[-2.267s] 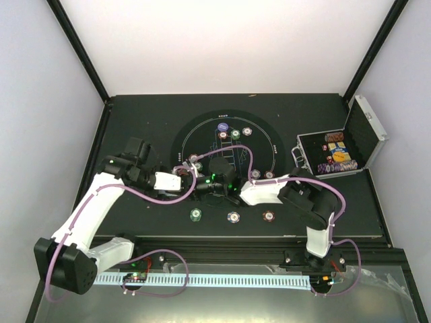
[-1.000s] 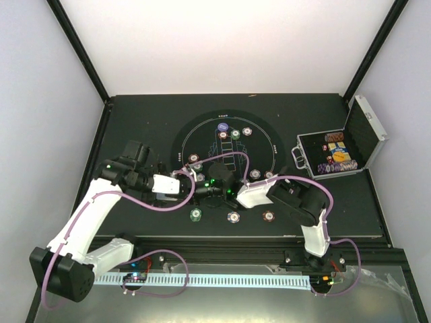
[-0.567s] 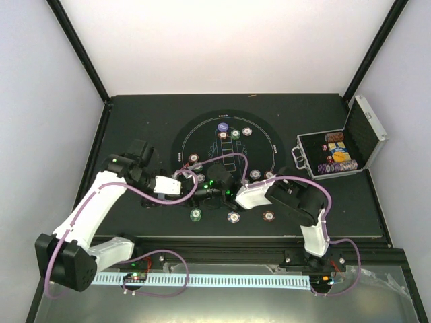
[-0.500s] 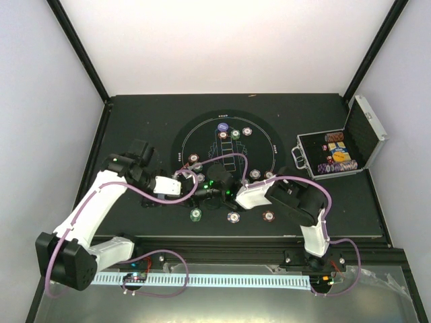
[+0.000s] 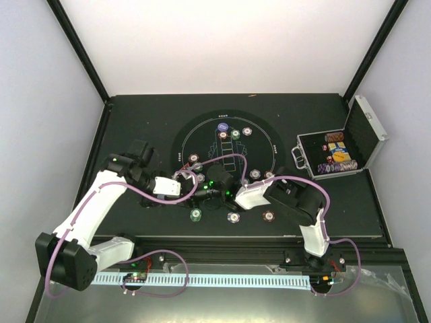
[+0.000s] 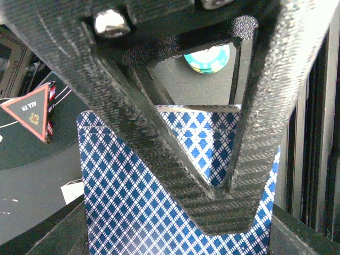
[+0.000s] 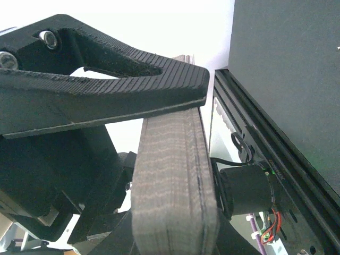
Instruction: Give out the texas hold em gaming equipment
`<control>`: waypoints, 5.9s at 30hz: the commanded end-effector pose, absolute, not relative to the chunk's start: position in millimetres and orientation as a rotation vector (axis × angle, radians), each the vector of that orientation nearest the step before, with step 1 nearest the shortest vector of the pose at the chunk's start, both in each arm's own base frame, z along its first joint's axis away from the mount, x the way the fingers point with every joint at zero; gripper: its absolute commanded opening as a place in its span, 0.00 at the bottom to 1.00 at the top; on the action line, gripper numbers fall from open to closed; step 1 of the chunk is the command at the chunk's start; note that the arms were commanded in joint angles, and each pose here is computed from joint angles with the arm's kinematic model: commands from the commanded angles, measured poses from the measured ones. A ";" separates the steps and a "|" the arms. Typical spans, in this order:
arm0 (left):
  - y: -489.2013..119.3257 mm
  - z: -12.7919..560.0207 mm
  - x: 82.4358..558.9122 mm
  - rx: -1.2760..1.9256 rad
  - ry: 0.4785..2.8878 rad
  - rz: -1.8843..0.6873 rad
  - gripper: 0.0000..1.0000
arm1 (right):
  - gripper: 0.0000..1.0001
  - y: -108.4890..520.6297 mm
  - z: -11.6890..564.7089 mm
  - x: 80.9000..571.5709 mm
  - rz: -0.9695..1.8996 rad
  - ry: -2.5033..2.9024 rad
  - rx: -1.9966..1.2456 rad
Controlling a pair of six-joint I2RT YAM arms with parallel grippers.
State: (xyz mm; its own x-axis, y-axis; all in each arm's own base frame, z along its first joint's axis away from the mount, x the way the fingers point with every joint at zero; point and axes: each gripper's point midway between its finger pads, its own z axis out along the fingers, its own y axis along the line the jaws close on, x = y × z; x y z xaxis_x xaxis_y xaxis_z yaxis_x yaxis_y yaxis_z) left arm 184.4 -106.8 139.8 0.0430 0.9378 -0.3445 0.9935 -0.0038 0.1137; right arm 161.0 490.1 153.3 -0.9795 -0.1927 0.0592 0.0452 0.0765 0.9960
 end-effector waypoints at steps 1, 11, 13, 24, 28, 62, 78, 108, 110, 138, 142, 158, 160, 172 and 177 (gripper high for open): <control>-113.6 156.1 174.1 2.025 1.876 -0.287 0.53 | 0.01 492.0 152.1 158.7 -2.032 -2.169 0.190; -109.4 156.4 174.0 2.011 1.922 -0.269 0.02 | 0.18 490.9 150.4 160.2 -1.981 -2.231 0.217; -107.7 155.8 173.3 2.007 1.940 -0.264 0.02 | 0.30 488.3 146.3 161.9 -1.948 -2.273 0.224; -103.4 150.9 175.1 1.985 1.967 -0.223 0.01 | 0.50 489.4 151.8 170.8 -1.897 -2.334 0.247; -104.1 151.3 179.7 1.963 1.970 -0.206 0.02 | 0.52 495.3 153.0 173.8 -1.902 -2.321 0.244; -101.7 134.3 190.7 1.888 2.021 -0.156 0.02 | 0.26 451.1 150.6 184.8 -1.868 -2.407 0.229; -96.6 123.9 196.4 1.890 2.066 -0.123 0.02 | 0.01 449.3 167.5 182.9 -1.960 -2.313 0.174; -84.0 136.1 193.0 1.731 2.249 -0.200 0.02 | 0.01 432.8 95.3 404.1 -1.601 -2.696 0.092; -85.5 137.8 191.3 1.714 2.248 -0.212 0.02 | 0.01 439.5 86.4 414.1 -1.591 -2.701 0.081; -84.8 155.9 184.8 1.677 2.236 -0.199 0.02 | 0.73 383.1 143.6 395.5 -1.452 -3.000 0.201; -86.3 158.6 186.4 1.672 2.225 -0.200 0.02 | 0.80 380.3 158.6 340.2 -1.645 -2.868 0.215; -91.4 159.8 186.8 1.676 2.209 -0.240 0.02 | 0.76 438.6 186.7 176.6 -2.036 -2.350 0.351; -93.0 161.1 185.9 1.680 2.202 -0.252 0.02 | 0.75 444.9 185.8 174.3 -2.046 -2.314 0.347; -97.6 165.3 183.8 1.683 2.171 -0.282 0.01 | 0.67 474.8 179.1 164.5 -2.013 -2.253 0.359; -98.1 168.0 183.8 1.682 2.165 -0.281 0.02 | 0.66 487.9 174.3 164.0 -2.000 -2.233 0.349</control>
State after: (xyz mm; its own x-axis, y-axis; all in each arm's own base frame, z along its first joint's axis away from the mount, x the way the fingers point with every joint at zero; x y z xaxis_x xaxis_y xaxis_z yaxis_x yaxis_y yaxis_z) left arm 181.6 -92.0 149.2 -0.2342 0.8982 -0.3719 0.9605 0.2729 0.0544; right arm 166.0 474.9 167.0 -0.9711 -0.2321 -0.0557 -0.0899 0.1394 0.9861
